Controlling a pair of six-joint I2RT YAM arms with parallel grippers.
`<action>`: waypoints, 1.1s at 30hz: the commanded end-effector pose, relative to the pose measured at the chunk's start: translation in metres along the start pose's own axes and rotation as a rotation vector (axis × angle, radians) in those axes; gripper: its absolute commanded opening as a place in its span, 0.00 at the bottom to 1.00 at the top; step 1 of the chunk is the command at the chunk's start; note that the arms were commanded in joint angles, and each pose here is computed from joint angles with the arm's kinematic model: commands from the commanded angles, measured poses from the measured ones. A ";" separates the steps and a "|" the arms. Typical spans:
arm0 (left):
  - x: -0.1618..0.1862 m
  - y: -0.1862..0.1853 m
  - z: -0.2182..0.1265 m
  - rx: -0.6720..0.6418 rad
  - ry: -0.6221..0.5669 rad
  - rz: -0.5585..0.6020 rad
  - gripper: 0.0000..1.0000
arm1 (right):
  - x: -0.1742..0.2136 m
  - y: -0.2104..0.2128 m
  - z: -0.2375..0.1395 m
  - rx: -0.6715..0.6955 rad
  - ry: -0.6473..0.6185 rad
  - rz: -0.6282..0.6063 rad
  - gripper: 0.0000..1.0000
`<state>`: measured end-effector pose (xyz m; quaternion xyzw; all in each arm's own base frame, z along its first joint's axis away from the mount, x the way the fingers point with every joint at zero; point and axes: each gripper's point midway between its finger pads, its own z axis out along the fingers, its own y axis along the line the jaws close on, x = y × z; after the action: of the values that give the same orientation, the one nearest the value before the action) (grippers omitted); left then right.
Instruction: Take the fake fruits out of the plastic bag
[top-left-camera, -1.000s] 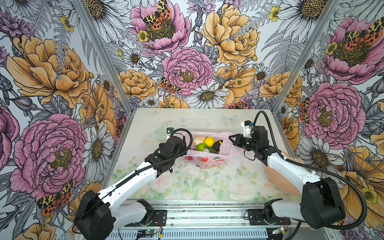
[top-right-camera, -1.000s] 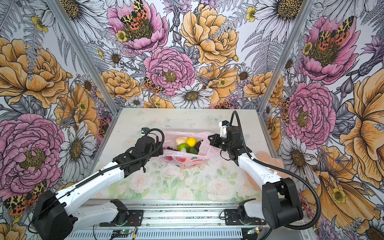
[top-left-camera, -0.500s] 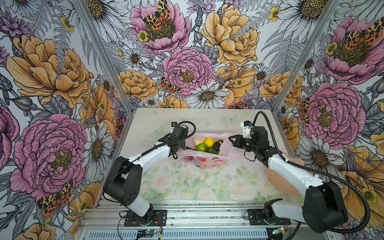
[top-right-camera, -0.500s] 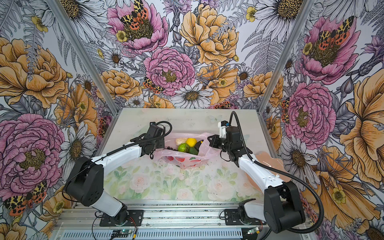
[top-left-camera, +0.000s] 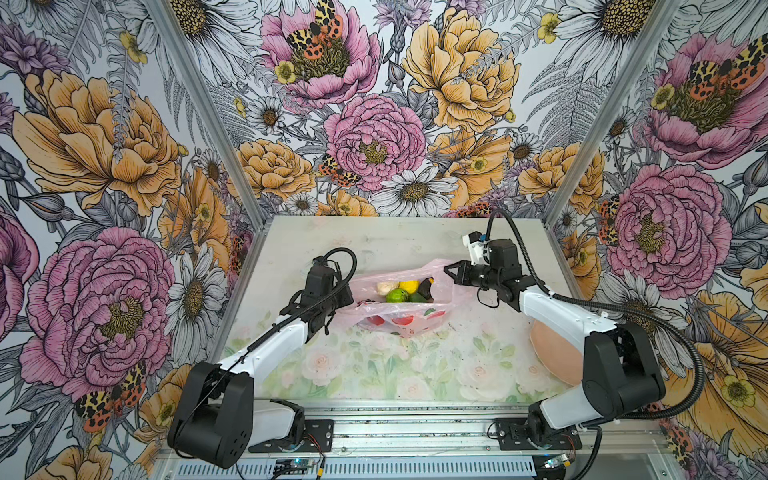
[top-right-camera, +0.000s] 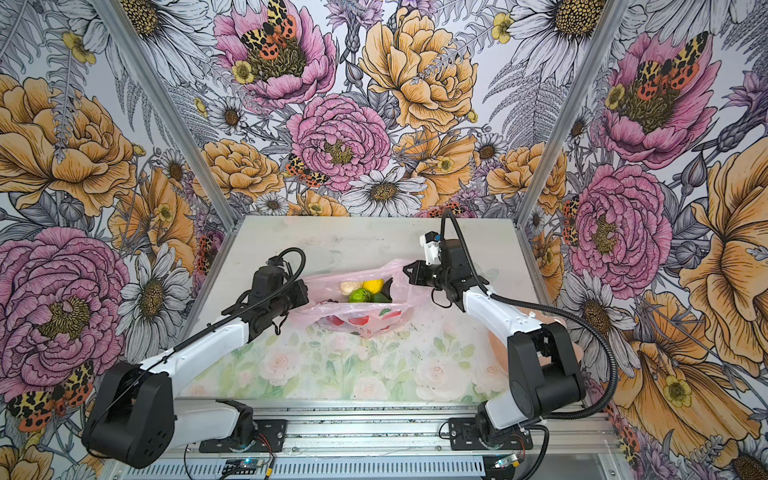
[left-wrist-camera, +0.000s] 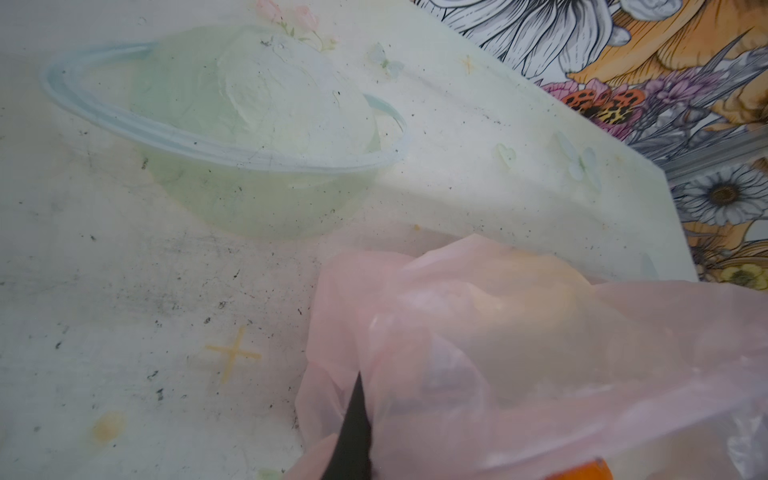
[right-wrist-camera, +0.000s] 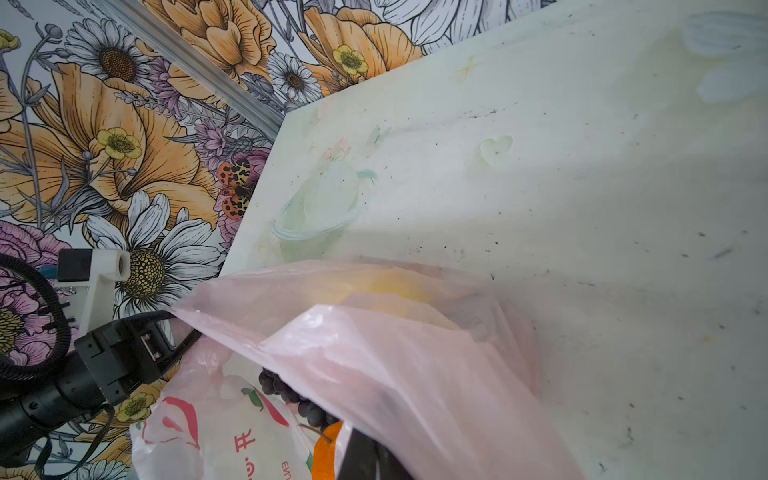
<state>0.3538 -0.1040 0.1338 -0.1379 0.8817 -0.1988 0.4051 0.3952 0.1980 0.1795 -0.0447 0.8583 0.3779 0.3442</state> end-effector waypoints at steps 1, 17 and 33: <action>-0.021 0.027 -0.019 -0.002 -0.136 -0.178 0.00 | -0.047 -0.012 -0.003 0.071 -0.125 -0.044 0.00; -0.001 -0.017 -0.029 0.067 -0.107 -0.068 0.00 | -0.016 0.011 -0.091 0.435 -0.166 0.019 0.86; 0.015 -0.024 -0.031 0.063 -0.106 -0.045 0.00 | 0.069 0.032 -0.049 0.414 -0.074 0.210 0.85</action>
<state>0.3240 -0.1236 0.1506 -0.1518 0.8535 -0.2296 0.4424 0.3003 0.1812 0.1769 0.1135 0.9158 0.1832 0.3389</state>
